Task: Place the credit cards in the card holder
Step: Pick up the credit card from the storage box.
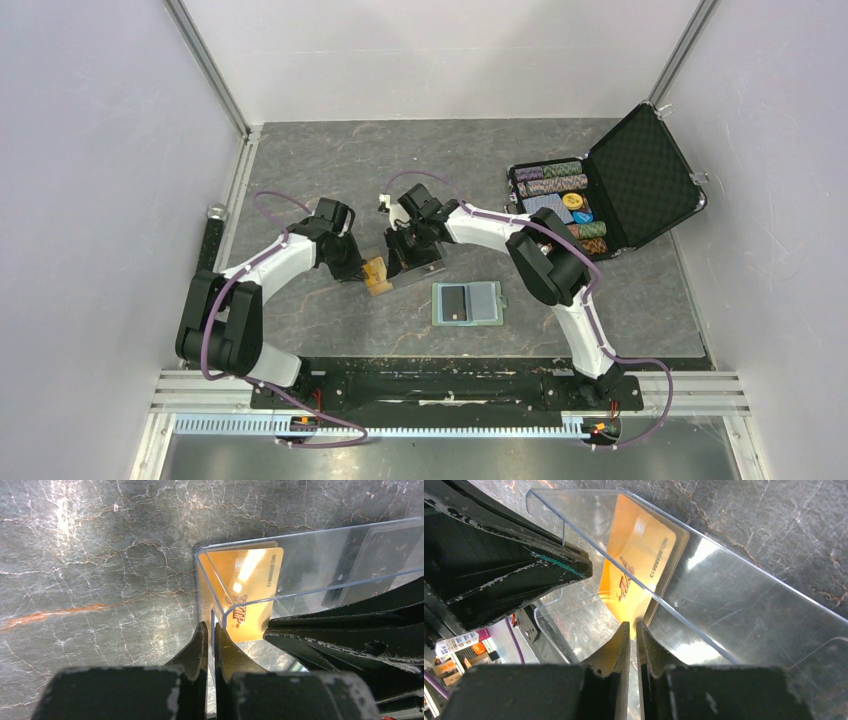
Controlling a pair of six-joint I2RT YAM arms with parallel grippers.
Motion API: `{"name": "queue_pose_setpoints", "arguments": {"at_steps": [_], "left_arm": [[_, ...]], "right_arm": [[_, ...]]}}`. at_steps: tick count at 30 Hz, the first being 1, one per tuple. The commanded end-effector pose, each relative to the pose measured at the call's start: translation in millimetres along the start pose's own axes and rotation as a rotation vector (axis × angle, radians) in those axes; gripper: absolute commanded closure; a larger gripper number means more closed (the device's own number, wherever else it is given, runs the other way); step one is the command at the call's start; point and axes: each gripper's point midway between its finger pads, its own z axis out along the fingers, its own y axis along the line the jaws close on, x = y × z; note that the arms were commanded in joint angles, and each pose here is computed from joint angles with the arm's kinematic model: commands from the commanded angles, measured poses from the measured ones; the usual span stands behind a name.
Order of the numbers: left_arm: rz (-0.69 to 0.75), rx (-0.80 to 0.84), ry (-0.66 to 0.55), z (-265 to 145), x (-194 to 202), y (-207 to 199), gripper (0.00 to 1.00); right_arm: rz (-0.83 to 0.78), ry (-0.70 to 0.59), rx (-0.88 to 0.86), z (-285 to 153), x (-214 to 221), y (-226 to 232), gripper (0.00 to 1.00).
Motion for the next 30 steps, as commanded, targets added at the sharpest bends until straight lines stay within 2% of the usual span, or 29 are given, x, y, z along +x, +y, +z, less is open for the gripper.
{"name": "queue_pose_setpoints", "arguments": {"at_steps": [1,14,20,22,27,30], "left_arm": [[0.018,0.02,0.042,15,13,0,0.98],[0.02,0.017,0.041,15,15,2,0.98],[0.02,0.018,0.041,15,14,1,0.98],[0.021,0.016,0.043,15,15,2,0.98],[0.02,0.014,0.044,15,15,2,0.98],[0.023,0.017,0.043,14,15,1,0.98]], "right_arm": [[-0.05,-0.021,-0.15,-2,-11,49,0.9],[-0.006,-0.124,-0.244,-20,-19,71,0.94],[0.016,-0.103,-0.22,-9,-11,57,0.94],[0.017,-0.089,-0.17,-4,-6,45,0.89],[-0.008,-0.076,-0.088,-4,0,29,0.68],[-0.016,-0.072,-0.059,-4,-1,25,0.61]]}}
